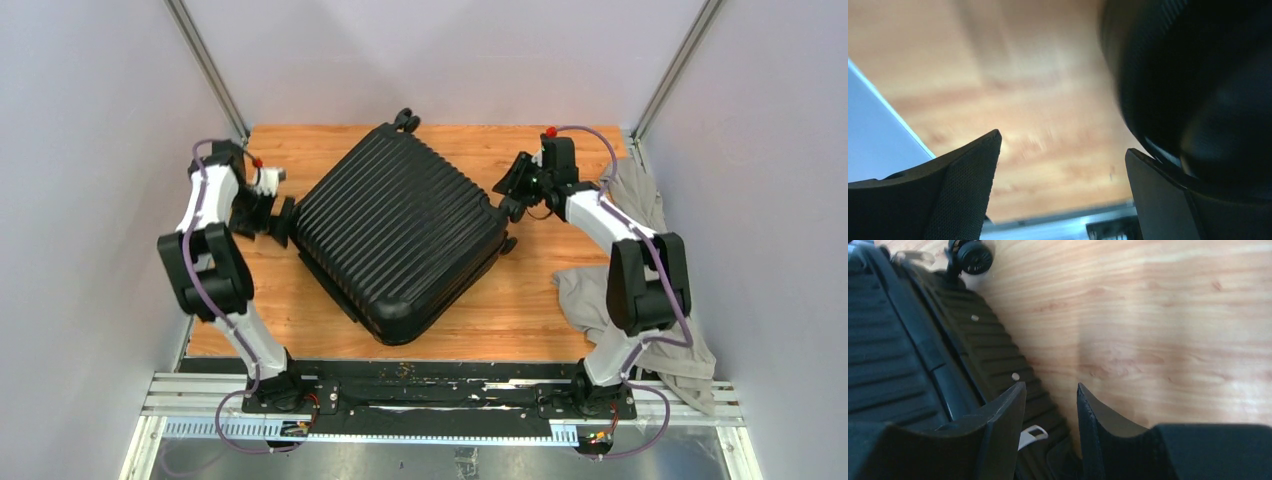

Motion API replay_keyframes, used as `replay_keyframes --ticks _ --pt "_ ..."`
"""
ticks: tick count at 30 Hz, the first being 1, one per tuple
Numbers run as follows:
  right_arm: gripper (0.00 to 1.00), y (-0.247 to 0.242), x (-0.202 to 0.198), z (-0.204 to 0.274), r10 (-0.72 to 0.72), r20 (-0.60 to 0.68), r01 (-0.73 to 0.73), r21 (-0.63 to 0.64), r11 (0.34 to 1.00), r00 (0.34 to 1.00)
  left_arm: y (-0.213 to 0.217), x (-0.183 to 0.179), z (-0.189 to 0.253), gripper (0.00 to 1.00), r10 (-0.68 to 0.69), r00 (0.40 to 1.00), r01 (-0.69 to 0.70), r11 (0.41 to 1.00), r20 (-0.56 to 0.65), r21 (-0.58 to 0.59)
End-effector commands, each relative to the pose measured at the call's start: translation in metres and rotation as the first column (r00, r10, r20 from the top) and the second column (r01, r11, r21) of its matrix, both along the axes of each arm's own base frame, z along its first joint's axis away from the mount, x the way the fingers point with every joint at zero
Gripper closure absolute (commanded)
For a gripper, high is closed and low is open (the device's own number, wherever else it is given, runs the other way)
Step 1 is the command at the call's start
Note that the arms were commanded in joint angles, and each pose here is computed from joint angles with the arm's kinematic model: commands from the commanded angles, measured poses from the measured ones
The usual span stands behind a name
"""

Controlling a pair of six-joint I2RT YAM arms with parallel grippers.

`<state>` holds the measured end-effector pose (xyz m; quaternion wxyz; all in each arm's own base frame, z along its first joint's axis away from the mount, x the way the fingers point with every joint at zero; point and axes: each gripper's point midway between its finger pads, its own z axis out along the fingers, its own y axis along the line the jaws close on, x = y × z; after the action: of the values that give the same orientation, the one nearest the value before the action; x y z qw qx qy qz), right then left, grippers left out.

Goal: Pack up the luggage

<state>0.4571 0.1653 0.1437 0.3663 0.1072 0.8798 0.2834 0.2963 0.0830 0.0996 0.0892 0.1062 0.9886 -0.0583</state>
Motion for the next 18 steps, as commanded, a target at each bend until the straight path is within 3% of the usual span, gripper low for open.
replay_keyframes --ticks 1,5,9,14,18 --pt "0.55 0.031 -0.041 0.023 0.106 0.078 -0.113 0.090 0.989 0.991 -0.025 0.116 0.007 0.00 0.119 0.974 -0.107 0.992 0.193 -0.070" --pt "0.56 0.041 -0.075 0.013 0.138 0.058 -0.141 0.056 0.988 0.989 -0.052 0.185 0.035 0.00 0.133 0.942 -0.091 0.985 0.307 -0.148" --pt "0.57 0.066 -0.108 0.010 0.200 0.065 -0.201 0.017 0.979 0.978 -0.074 0.224 0.063 0.00 0.192 0.908 -0.094 0.960 0.372 -0.265" --pt "0.57 0.089 -0.144 -0.002 0.273 0.025 -0.272 -0.046 0.961 0.962 -0.088 0.200 0.064 0.00 0.178 0.927 -0.069 0.947 0.331 -0.315" --pt "0.56 0.063 -0.143 -0.020 0.192 -0.016 -0.192 -0.126 0.973 0.981 -0.079 0.148 0.047 0.00 0.095 0.954 -0.034 0.977 0.285 -0.213"
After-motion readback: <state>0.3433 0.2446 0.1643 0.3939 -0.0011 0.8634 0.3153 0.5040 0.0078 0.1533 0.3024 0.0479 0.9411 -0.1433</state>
